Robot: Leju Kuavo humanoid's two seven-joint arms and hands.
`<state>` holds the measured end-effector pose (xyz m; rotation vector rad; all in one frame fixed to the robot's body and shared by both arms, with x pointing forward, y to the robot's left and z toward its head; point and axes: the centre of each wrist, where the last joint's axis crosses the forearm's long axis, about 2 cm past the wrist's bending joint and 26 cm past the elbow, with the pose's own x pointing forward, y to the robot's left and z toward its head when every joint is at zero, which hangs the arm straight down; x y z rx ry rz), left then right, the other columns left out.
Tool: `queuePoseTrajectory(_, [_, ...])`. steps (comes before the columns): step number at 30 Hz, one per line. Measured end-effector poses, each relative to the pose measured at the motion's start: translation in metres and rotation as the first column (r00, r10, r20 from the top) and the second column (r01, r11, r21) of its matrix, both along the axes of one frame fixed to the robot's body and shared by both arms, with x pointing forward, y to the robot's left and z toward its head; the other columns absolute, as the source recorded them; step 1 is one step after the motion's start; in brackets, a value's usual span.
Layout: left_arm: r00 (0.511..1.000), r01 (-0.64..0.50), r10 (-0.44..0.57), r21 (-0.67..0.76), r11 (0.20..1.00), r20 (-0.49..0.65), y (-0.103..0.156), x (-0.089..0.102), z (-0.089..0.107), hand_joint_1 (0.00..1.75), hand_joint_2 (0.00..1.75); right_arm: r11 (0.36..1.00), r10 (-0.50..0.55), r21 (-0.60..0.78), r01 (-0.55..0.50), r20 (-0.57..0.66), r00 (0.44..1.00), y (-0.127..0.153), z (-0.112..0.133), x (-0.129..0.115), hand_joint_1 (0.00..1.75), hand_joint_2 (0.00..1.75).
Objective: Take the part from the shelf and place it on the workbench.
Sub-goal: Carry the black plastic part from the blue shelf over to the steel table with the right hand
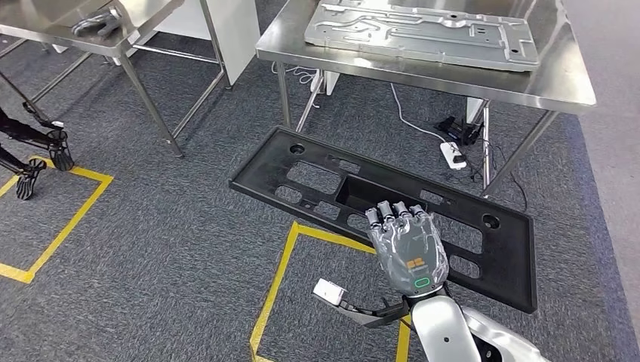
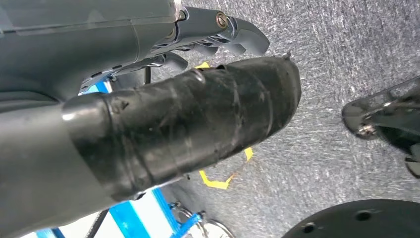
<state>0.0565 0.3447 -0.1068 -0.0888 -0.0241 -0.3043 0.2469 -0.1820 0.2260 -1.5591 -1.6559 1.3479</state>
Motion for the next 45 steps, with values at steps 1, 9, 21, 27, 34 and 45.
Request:
queuePoseTrajectory(1, [1.000,0.007,-0.007,0.003,1.000,-0.001,0.000,0.000,0.000,0.00,0.00,1.000,-0.007,-0.001,0.007,-0.001,1.000,-0.003,0.001,-0.001,1.75,1.75])
queuePoseTrajectory(9, [0.993,0.118,-0.117,0.032,0.993,-0.014,-0.002,0.004,0.000,0.00,0.00,0.997,-0.075,0.004,0.075,0.013,0.997,-0.030,0.023,-0.006,1.75,1.75])
queuePoseTrajectory(21, [0.982,0.185,-0.187,0.041,0.982,0.032,-0.008,0.002,-0.001,0.00,0.00,0.996,-0.089,0.043,0.084,0.113,0.990,-0.048,0.054,-0.007,1.75,1.75])
queuePoseTrajectory(27, [0.979,0.202,-0.203,0.039,0.979,0.018,-0.011,0.002,-0.001,0.00,0.00,0.996,-0.082,0.051,0.075,0.147,0.986,-0.050,0.059,-0.008,1.75,1.75])
queuePoseTrajectory(34, [0.978,0.207,-0.207,0.037,0.978,0.005,-0.012,0.002,-0.001,0.00,0.00,0.996,-0.080,0.048,0.073,0.154,0.985,-0.051,0.061,-0.010,1.75,1.75])
queuePoseTrajectory(45, [0.977,0.215,-0.215,0.039,0.976,0.000,-0.013,0.002,-0.001,0.00,0.00,0.995,-0.096,0.015,0.095,0.155,0.983,-0.053,0.063,-0.013,1.75,1.75])
